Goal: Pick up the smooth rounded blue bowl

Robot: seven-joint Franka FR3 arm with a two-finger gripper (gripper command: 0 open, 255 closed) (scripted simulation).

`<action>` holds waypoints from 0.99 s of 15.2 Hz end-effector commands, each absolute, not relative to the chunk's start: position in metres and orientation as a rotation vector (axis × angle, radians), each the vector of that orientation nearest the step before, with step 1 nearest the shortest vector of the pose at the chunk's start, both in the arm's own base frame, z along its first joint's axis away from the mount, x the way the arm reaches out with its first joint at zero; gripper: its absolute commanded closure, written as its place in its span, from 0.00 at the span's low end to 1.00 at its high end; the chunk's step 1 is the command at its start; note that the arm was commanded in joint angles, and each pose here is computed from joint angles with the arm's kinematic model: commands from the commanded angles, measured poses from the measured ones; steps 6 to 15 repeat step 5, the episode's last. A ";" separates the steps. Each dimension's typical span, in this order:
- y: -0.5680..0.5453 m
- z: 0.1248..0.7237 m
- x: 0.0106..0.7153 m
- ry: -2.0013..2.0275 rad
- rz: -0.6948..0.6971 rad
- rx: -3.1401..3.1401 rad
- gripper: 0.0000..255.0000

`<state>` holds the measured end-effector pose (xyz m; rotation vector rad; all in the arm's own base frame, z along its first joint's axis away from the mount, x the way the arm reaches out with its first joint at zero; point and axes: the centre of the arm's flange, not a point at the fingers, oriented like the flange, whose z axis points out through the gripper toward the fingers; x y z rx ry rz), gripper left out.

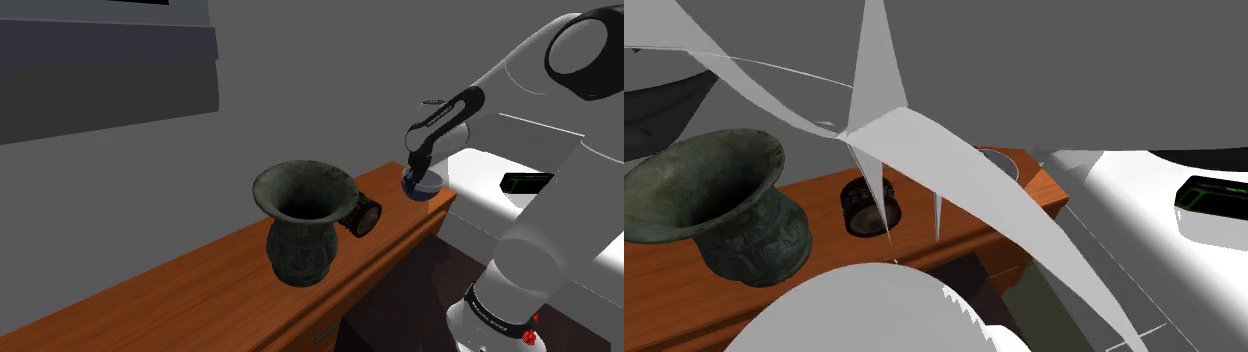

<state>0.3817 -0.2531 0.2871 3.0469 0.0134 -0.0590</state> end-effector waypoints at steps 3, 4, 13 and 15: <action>-0.252 0.308 0.381 0.013 -0.059 3.047 1.00; -0.252 0.309 0.381 0.013 -0.059 3.047 1.00; -0.252 0.309 0.381 0.013 -0.059 3.047 1.00; -0.252 0.309 0.381 0.013 -0.059 3.047 1.00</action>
